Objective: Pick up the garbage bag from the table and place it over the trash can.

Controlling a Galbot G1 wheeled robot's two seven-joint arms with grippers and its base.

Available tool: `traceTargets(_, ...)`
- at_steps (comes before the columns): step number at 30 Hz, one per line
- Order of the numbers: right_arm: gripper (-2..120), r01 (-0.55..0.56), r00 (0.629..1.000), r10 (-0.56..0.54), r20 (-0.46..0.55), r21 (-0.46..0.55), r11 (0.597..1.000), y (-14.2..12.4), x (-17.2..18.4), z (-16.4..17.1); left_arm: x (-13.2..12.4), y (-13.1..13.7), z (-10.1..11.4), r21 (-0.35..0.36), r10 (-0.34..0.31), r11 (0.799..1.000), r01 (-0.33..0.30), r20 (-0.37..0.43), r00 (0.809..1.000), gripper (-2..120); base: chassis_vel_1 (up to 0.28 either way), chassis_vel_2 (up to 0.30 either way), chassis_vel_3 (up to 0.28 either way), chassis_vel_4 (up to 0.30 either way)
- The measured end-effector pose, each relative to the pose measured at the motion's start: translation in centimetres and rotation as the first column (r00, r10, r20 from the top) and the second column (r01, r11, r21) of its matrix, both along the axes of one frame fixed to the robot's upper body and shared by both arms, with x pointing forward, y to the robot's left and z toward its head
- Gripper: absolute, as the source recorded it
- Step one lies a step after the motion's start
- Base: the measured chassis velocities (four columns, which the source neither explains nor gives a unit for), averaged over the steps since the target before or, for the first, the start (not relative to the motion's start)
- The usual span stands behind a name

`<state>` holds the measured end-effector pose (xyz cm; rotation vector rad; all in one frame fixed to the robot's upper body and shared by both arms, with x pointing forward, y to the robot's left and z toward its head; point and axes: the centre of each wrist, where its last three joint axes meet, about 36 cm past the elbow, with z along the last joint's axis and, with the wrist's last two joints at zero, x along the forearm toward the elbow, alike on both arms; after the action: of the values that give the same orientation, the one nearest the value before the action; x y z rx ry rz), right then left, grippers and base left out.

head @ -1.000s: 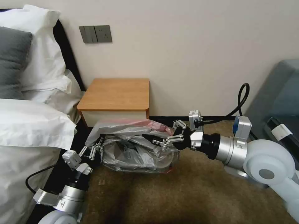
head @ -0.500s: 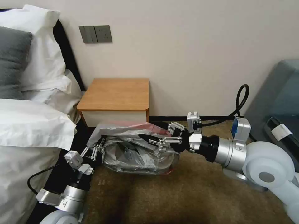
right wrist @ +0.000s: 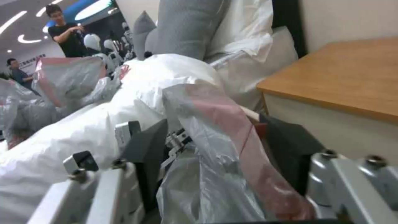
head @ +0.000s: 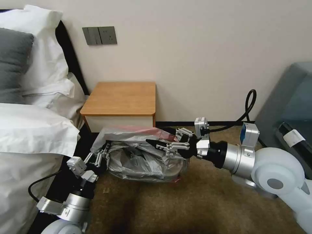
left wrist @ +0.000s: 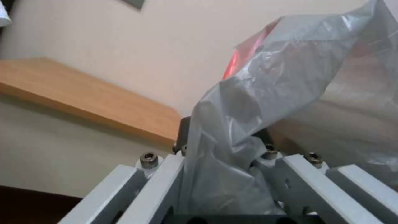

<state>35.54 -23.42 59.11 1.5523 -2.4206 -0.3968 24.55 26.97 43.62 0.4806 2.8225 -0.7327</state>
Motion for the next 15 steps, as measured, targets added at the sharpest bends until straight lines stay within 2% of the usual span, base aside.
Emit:
traceTargets(1, 52, 0.004, 1.000, -0.004, -0.001, 0.000, 1.000, 0.04, -0.02, -0.02, 0.01, -0.04, -0.04, 0.000, -0.001, 1.000, 0.001, -0.001, 1.000, 10, 0.000, 0.000, 0.000, 0.000)
traceTargets(4, 42, 0.014, 1.000, -0.014, -0.006, -0.003, 1.000, 0.13, -0.07, -0.06, 0.01, -0.13, -0.05, -0.003, -0.002, 1.000, 0.002, -0.001, 1.000, 10, 0.000, 0.000, 0.000, 0.000)
traceTargets(5, 42, 0.014, 1.000, -0.014, -0.006, -0.003, 1.000, 0.13, -0.07, -0.06, 0.01, -0.13, -0.05, -0.003, -0.002, 1.000, 0.002, -0.001, 1.000, 10, 0.000, 0.000, 0.000, 0.000)
traceTargets(10, 17, 0.025, 1.000, -0.025, -0.005, -0.004, 1.000, 0.24, -0.07, -0.01, -0.03, -0.20, 0.13, -0.003, -0.003, 1.000, 0.003, 0.003, 1.000, 10, 0.000, 0.000, 0.000, 0.000)
traceTargets(11, 17, 0.025, 1.000, -0.025, -0.005, -0.004, 1.000, 0.24, -0.07, -0.01, -0.03, -0.20, 0.13, -0.003, -0.003, 1.000, 0.003, 0.003, 1.000, 10, 0.000, 0.000, 0.000, 0.000)
traceTargets(14, 2, 0.030, 1.000, -0.030, -0.005, -0.005, 1.000, 0.20, 0.01, 0.01, -0.05, -0.22, 0.28, -0.002, -0.006, 1.000, 0.006, 0.008, 1.000, 10, 0.000, 0.000, 0.000, 0.000)
traceTargets(15, 2, 0.030, 1.000, -0.030, -0.005, -0.005, 1.000, 0.20, 0.01, 0.01, -0.05, -0.22, 0.28, -0.002, -0.006, 1.000, 0.006, 0.008, 1.000, 10, 0.000, 0.000, 0.000, 0.000)
